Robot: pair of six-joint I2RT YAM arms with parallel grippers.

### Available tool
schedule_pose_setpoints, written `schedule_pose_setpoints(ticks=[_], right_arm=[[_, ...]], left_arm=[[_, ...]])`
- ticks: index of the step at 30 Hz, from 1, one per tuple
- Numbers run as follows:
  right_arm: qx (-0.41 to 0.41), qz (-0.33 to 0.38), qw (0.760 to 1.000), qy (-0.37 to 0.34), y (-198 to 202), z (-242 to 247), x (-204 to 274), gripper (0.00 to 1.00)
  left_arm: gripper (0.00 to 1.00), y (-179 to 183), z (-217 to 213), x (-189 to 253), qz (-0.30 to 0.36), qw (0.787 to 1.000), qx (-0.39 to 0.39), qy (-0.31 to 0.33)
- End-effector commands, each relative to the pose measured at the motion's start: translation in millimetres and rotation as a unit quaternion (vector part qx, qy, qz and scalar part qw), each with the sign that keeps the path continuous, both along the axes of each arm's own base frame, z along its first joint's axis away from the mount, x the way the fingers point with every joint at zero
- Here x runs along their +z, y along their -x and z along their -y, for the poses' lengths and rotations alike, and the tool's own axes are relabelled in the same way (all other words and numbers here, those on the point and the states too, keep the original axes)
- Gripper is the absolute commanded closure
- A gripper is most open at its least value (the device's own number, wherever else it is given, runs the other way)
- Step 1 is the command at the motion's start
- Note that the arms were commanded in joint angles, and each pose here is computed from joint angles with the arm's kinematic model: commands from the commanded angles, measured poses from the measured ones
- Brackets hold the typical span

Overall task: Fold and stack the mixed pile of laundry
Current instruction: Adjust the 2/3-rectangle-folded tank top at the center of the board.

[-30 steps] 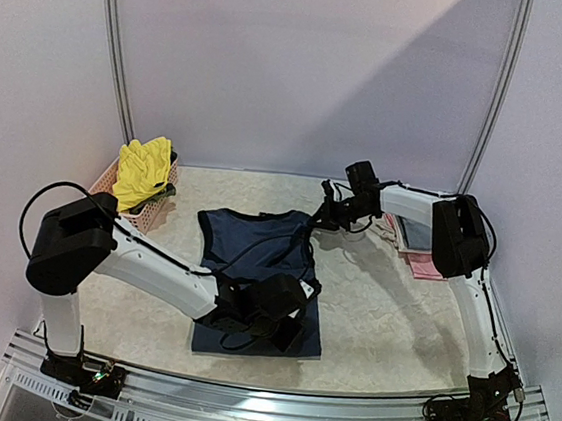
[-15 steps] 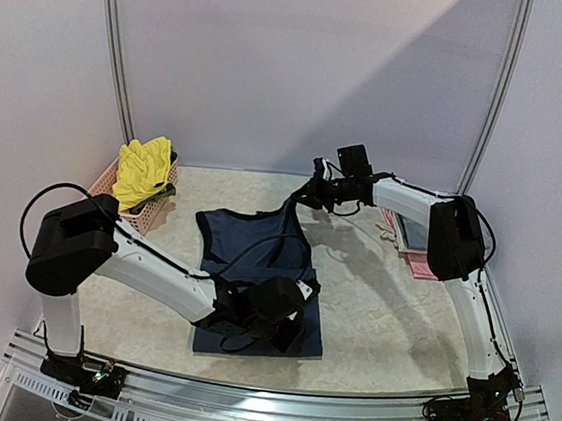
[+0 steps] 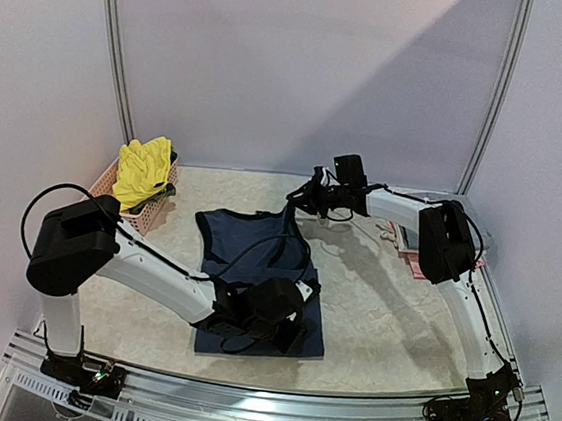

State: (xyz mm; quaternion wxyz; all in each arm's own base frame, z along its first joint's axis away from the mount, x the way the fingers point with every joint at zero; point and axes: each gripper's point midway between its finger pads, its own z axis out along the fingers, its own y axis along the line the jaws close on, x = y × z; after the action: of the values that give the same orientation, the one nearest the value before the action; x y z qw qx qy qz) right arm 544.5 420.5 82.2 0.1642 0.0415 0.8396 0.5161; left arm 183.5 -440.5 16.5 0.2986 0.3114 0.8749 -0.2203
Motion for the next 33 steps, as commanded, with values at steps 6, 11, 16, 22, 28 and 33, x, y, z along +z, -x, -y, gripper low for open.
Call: schedule_pose_setpoints(ticks=[6, 11, 16, 22, 28, 33], right_arm=[[0.021, 0.034, 0.998, -0.046, -0.3, -14.8, 25.1, 0.62], [0.039, 0.051, 0.994, -0.083, 5.1, -20.3, 58.1, 0.59], [0.024, 0.053, 0.994, -0.09, 0.8, -21.8, 60.1, 0.52], [0.021, 0.026, 0.996, -0.088, 4.4, -28.9, 23.8, 0.46], [0.012, 0.018, 0.999, -0.029, 12.8, -28.5, -5.3, 0.43], [0.019, 0.025, 0.999, -0.016, 29.3, -39.7, -14.7, 0.42]], left_arm=[[0.79, 24.2, 3.8, 0.7, -0.031, 0.999, -0.037, 0.006], [0.78, 26.3, 7.7, 37.3, -0.03, 0.997, -0.05, 0.045], [0.74, 30.1, 1.5, 78.3, -0.036, 0.994, -0.059, 0.08], [0.65, 14.6, -41.4, 117.4, -0.035, 0.996, -0.01, 0.087], [0.61, -23.1, -97.6, 134.8, 0.008, 0.994, 0.08, 0.071], [0.6, -58.3, -134.3, 142.6, 0.032, 0.987, 0.143, 0.071]])
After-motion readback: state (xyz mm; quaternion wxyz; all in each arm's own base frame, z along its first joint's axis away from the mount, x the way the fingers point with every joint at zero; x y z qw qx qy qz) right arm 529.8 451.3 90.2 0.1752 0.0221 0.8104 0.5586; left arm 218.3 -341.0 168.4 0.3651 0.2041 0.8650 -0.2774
